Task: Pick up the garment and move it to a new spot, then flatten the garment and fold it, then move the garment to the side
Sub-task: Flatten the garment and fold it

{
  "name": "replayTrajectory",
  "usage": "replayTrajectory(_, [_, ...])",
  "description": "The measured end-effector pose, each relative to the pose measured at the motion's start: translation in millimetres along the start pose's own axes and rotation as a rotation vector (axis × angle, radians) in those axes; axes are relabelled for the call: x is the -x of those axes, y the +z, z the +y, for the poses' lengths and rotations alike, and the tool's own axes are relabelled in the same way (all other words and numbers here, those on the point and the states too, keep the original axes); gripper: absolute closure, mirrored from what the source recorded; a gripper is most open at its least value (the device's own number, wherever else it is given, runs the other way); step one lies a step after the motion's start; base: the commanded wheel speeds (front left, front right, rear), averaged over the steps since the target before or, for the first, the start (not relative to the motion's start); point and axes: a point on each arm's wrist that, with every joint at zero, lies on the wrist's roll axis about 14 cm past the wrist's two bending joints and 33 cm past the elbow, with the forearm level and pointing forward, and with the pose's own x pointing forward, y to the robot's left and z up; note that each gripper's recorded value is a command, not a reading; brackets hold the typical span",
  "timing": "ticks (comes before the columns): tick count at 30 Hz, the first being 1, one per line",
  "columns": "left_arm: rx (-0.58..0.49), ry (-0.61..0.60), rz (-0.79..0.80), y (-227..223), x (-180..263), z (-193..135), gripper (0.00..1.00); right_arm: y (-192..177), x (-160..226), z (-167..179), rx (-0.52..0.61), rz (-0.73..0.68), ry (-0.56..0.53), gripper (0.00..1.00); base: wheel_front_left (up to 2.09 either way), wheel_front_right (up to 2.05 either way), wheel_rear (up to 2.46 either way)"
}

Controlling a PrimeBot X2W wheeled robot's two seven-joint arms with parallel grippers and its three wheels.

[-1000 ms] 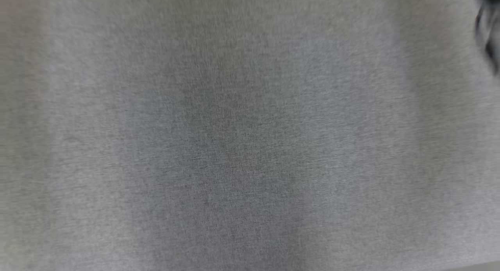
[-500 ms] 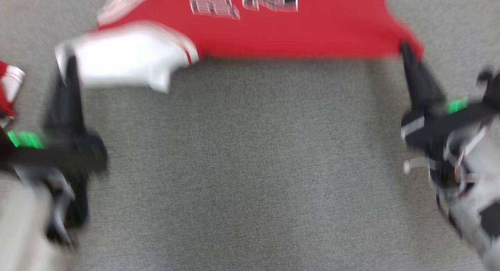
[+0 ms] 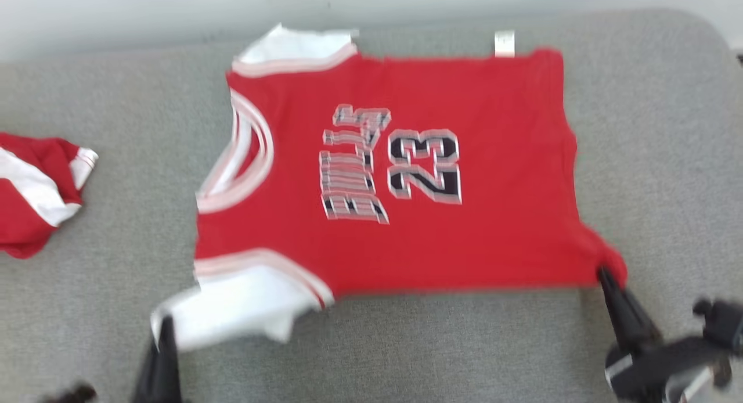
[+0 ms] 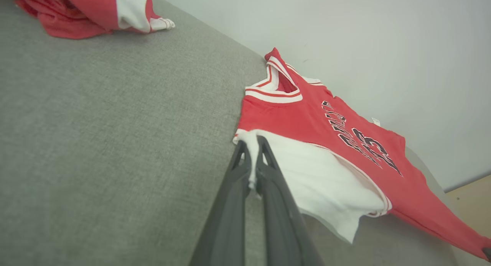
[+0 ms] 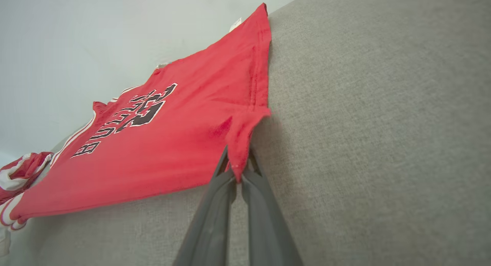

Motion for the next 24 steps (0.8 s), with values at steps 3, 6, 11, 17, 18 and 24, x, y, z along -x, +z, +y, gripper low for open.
replayTrajectory(3, [0.016,0.029,0.038,-14.2,25.5,4.9,1.00,-13.4,23.0,-7.3,-0.006,0.026,-0.033,1.00,0.00,0.00,0.00])
replayTrajectory(6, [0.021,0.056,0.065,-24.0,46.0,9.7,1.00,-24.8,44.3,-14.3,-0.012,0.047,-0.066,1.00,0.00,0.00,0.00])
replayTrajectory(11, [0.041,0.089,0.098,-36.3,73.7,15.0,1.00,-47.5,75.1,-24.6,-0.011,0.120,-0.115,1.00,0.00,0.00,0.00])
replayTrajectory(17, [0.043,0.081,0.120,-44.6,87.5,15.0,1.00,-52.6,85.6,-23.1,-0.039,0.129,-0.139,1.00,0.00,0.00,0.00])
replayTrajectory(18, [0.038,0.074,0.114,-43.2,86.7,14.0,1.00,-51.8,85.7,-21.6,-0.043,0.127,-0.138,1.00,0.00,0.00,0.00])
replayTrajectory(24, [0.002,-0.063,0.055,-25.0,59.4,-16.2,1.00,-43.8,81.9,-7.9,-0.074,0.123,-0.119,1.00,0.00,0.00,0.00])
